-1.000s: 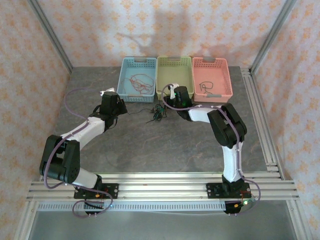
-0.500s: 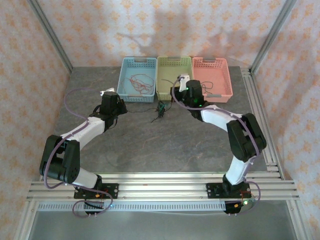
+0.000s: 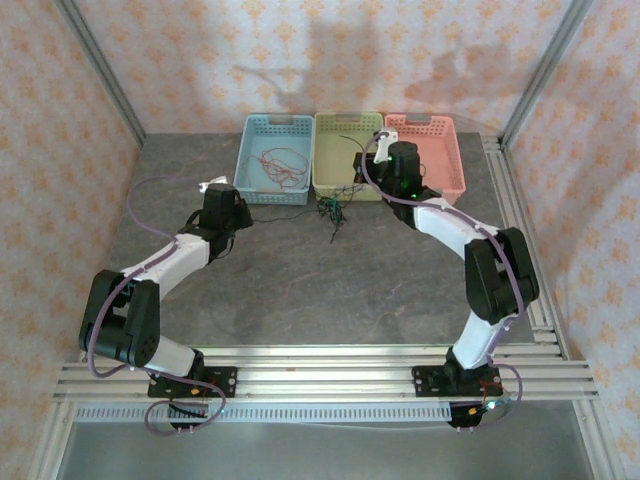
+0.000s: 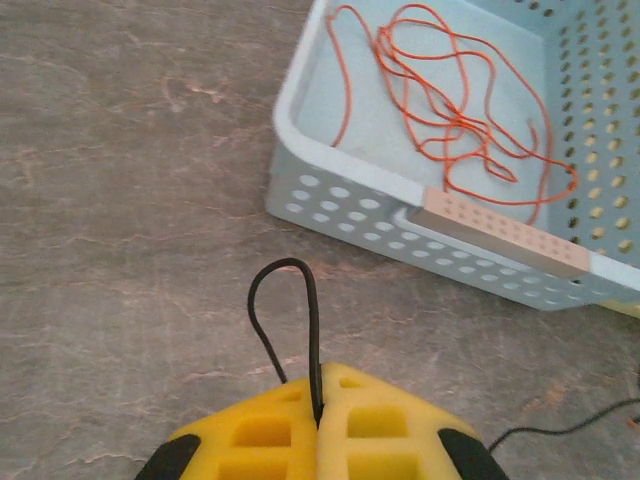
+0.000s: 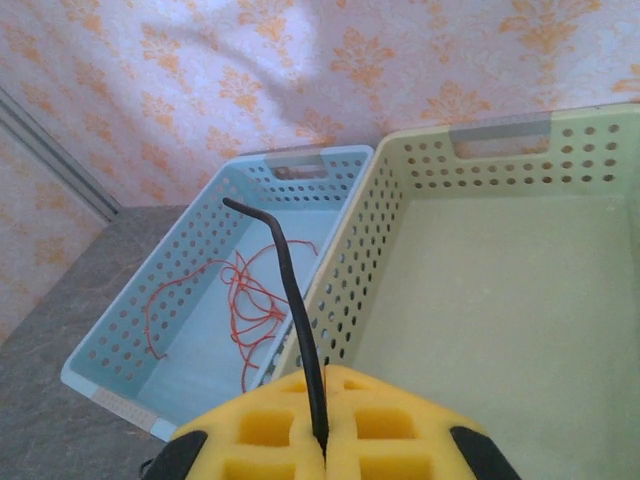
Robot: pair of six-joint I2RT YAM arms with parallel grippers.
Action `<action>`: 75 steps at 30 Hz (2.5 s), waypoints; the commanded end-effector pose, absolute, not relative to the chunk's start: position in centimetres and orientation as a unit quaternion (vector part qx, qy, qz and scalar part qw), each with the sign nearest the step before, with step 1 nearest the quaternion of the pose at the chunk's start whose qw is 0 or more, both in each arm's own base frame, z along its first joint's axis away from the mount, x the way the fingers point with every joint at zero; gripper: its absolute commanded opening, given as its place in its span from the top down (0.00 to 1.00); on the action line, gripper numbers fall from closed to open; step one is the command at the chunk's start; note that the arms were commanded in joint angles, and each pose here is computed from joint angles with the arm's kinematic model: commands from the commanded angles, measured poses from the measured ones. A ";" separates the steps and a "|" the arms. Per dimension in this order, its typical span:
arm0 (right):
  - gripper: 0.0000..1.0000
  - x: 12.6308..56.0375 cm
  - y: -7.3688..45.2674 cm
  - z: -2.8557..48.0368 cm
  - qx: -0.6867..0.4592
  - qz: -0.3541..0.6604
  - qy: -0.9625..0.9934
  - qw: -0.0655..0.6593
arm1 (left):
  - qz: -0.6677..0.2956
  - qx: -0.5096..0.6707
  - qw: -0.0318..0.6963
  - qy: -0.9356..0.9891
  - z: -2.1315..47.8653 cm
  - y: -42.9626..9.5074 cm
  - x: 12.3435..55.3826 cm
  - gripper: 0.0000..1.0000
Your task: Untangle the cables
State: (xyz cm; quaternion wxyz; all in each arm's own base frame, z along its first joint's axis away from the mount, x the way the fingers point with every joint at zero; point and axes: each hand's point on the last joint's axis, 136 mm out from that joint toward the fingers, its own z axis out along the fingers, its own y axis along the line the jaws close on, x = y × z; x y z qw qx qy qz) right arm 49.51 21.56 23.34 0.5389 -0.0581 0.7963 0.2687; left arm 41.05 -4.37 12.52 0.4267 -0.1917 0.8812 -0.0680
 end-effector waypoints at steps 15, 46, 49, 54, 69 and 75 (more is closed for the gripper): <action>1.00 41.0 -4.6 18.8 0.281 0.016 0.748 0.601 | -0.023 -0.445 0.442 0.778 11.6 7.9 35.0 1.00; 0.78 36.1 -14.8 14.3 0.466 -0.021 0.693 0.549 | -0.036 -0.516 0.430 0.740 10.1 11.3 32.5 1.00; 0.48 36.2 -14.6 14.2 0.468 -0.016 0.700 0.539 | -0.045 -0.498 0.431 0.751 10.3 10.6 33.2 1.00; 0.43 36.4 -12.4 17.2 0.441 0.023 0.712 0.546 | -0.044 -0.478 0.433 0.763 10.7 9.8 33.9 1.00; 0.52 42.5 13.2 15.2 0.012 0.235 0.870 0.434 | -0.049 -0.465 0.430 0.772 10.8 9.2 34.4 1.00; 0.53 42.8 17.2 10.4 -0.075 0.204 0.904 0.368 | -0.049 -0.464 0.429 0.773 10.7 9.1 34.5 1.00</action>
